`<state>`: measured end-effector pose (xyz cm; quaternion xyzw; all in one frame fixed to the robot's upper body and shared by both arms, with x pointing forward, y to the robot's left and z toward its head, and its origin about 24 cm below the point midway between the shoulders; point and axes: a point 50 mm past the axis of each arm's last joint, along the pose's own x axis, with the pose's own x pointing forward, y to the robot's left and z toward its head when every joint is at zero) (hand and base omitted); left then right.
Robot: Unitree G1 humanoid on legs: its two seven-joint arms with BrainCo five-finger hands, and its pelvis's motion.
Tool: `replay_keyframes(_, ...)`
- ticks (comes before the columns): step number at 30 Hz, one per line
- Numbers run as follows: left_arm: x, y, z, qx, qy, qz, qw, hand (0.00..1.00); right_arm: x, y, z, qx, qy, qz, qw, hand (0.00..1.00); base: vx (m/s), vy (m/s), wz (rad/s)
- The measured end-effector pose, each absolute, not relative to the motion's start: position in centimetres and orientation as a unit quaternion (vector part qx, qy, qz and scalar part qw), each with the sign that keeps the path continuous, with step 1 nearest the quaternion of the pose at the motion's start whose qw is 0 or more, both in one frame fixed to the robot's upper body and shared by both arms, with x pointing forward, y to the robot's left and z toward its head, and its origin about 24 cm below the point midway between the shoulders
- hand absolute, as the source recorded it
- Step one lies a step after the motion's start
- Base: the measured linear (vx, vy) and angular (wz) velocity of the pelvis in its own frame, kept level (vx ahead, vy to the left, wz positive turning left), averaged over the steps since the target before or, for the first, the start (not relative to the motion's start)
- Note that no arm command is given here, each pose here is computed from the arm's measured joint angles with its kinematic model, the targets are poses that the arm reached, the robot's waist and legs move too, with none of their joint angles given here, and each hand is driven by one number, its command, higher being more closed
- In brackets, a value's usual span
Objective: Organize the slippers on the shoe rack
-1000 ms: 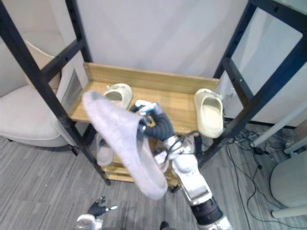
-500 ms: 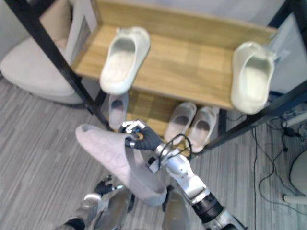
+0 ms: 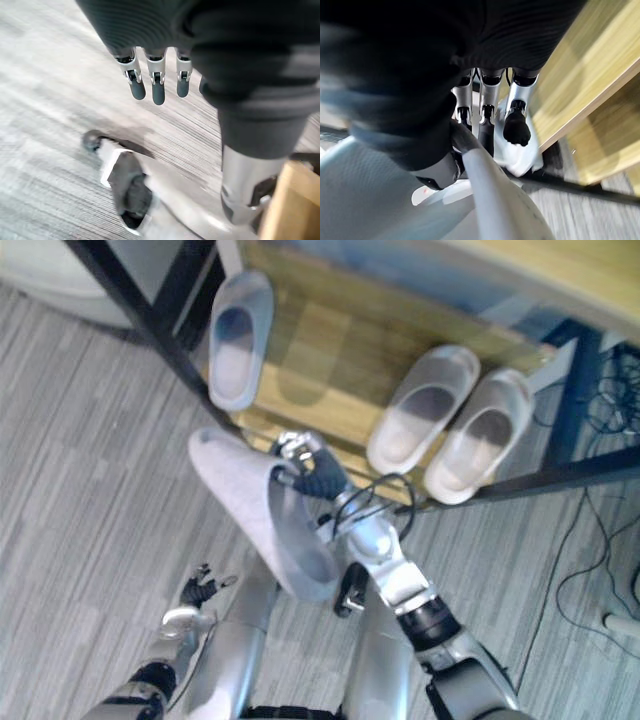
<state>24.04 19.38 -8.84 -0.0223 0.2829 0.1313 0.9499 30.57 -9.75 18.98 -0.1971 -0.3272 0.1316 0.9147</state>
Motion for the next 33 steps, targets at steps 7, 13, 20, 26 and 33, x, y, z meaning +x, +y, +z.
replay_keyframes(7, 24.3, 19.2, -8.3, -0.039, 0.266, 0.144, 0.953, 0.0, 32.2, -12.9, 23.2, -0.192, -0.381, -0.013, 0.904, 1.0, -0.01, -0.026, 0.06)
replay_keyframes(13, 24.5, 19.2, -8.1, -0.048, 0.26, 0.148, 0.953, 0.0, 34.7, -15.6, 26.7, -0.189, -0.382, -0.131, 0.895, 1.0, 0.01, -0.035, 0.04)
replay_keyframes(20, 24.6, 19.3, -7.8, -0.065, 0.251, 0.164, 0.952, 0.0, 36.9, -15.8, 29.1, -0.19, -0.364, -0.167, 0.897, 1.0, 0.01, -0.011, -0.01)
replay_keyframes(26, 24.4, 19.2, -8.2, -0.076, 0.255, 0.171, 0.949, 0.0, 38.2, -15.8, 30.5, -0.192, -0.352, -0.191, 0.896, 1.0, 0.0, 0.0, 0.0)
replay_keyframes(33, 24.3, 19.3, -8.2, -0.086, 0.255, 0.184, 0.945, 0.0, 38.8, -15.5, 32.0, -0.202, -0.349, -0.211, 0.89, 0.0, 0.01, -0.017, 0.04)
